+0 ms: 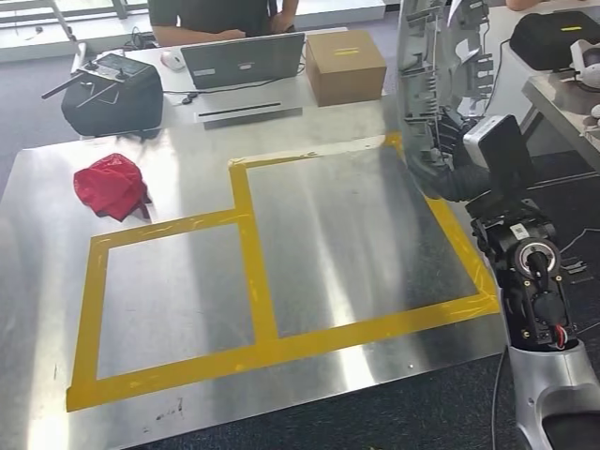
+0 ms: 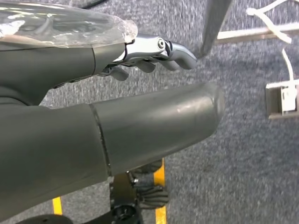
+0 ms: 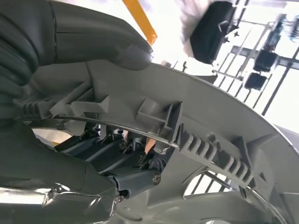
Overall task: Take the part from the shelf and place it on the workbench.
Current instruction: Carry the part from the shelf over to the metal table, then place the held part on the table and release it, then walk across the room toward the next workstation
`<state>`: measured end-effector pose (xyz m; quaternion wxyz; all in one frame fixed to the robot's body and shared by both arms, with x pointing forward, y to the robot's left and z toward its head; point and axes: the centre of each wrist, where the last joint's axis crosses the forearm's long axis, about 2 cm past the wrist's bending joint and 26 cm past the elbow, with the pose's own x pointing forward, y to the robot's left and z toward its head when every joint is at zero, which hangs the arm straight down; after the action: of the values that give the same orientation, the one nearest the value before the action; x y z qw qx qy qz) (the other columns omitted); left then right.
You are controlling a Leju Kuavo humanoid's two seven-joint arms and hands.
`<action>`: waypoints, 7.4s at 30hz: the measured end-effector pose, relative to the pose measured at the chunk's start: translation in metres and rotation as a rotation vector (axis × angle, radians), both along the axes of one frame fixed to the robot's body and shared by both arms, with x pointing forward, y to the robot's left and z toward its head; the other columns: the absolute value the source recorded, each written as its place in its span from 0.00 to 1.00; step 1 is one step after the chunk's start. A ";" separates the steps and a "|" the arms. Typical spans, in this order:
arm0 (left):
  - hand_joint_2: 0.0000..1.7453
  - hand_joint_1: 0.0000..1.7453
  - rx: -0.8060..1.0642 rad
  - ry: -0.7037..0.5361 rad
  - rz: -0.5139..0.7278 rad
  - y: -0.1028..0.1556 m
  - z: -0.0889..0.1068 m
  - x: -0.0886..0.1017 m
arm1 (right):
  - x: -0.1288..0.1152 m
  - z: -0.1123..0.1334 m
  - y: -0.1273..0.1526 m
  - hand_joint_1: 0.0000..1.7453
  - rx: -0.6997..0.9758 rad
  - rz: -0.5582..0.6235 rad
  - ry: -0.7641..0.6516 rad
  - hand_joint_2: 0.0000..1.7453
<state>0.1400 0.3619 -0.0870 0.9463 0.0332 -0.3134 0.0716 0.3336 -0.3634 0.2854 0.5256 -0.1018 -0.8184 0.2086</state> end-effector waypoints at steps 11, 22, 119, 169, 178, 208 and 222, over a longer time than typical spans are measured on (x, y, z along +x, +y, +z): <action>0.00 0.00 -0.006 0.000 0.001 -0.001 0.000 -0.001 | -0.006 -0.014 0.020 1.00 -0.128 0.114 0.070 1.00; 0.00 0.00 -0.006 0.000 0.001 0.000 0.000 0.000 | -0.008 -0.025 0.045 1.00 -0.264 0.225 0.122 1.00; 0.00 0.00 -0.052 -0.038 0.028 0.004 -0.002 -0.010 | -0.033 -0.087 0.093 0.00 -1.012 0.289 0.175 0.00; 0.00 0.00 -0.007 0.118 -0.011 0.004 -0.003 -0.013 | -0.010 -0.008 0.039 0.00 0.166 0.396 0.012 0.00; 0.00 0.00 -0.008 0.126 -0.018 -0.002 -0.005 -0.015 | -0.015 -0.010 0.036 0.00 0.186 0.376 0.007 0.00; 0.00 0.00 -0.009 0.127 -0.021 -0.004 -0.006 -0.018 | -0.019 -0.005 0.036 0.00 0.208 0.351 -0.019 0.00; 0.00 0.00 -0.010 0.128 -0.025 -0.006 -0.006 -0.017 | -0.020 -0.007 0.037 0.00 0.214 0.350 -0.025 0.00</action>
<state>0.1233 0.3555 -0.0926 0.9655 0.0290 -0.2521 0.0591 0.3135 -0.3260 0.2787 0.4790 0.0956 -0.8476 0.2073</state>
